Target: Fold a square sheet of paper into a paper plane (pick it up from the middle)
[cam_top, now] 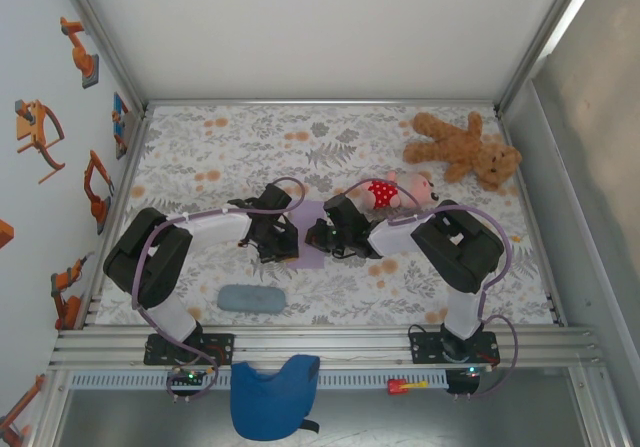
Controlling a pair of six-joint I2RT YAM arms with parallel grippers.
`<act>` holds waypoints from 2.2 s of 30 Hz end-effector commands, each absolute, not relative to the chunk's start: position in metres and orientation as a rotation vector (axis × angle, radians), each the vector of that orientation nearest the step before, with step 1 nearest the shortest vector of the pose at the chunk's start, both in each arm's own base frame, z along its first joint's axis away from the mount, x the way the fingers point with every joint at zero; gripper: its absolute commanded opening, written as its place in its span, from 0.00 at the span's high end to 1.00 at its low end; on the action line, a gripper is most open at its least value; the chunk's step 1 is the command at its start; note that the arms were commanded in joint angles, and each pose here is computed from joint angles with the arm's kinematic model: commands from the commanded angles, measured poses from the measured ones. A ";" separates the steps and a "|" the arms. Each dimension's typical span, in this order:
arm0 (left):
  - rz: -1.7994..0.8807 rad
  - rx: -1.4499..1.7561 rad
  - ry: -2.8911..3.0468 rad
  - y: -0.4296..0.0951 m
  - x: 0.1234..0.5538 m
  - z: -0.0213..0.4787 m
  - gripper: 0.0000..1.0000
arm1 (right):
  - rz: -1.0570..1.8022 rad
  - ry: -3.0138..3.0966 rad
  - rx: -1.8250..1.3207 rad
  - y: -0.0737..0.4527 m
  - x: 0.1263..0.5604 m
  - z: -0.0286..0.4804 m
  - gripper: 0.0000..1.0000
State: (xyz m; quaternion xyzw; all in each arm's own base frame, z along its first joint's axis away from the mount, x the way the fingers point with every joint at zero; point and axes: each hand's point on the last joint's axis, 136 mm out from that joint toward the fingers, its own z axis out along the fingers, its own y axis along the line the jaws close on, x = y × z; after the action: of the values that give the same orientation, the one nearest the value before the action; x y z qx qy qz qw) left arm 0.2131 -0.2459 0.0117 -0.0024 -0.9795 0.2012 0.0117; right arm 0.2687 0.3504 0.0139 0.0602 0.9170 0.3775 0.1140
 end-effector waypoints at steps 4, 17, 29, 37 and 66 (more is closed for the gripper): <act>0.399 -0.051 -3.006 -0.215 0.187 0.003 0.99 | 0.731 2.962 0.292 0.294 0.232 -0.061 1.00; 0.315 -0.038 -3.023 -0.194 0.174 0.013 0.99 | 0.729 2.967 0.297 0.293 0.232 -0.062 1.00; 0.686 -0.005 -3.117 -0.246 0.212 0.052 0.98 | 0.724 2.971 0.306 0.293 0.231 -0.065 1.00; 0.708 -0.022 -3.086 -0.266 0.226 0.036 0.98 | 0.725 2.976 0.306 0.292 0.230 -0.066 1.00; 0.262 -0.116 -2.985 -0.199 0.174 0.005 1.00 | 0.711 2.986 0.316 0.290 0.230 -0.070 1.00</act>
State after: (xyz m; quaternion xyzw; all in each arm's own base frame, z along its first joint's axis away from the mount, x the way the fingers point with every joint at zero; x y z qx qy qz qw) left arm 0.1999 -0.2320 0.0114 -0.0343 -0.9874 0.1516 0.0303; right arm 0.2690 0.3528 0.0131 0.0584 0.9156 0.3845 0.1021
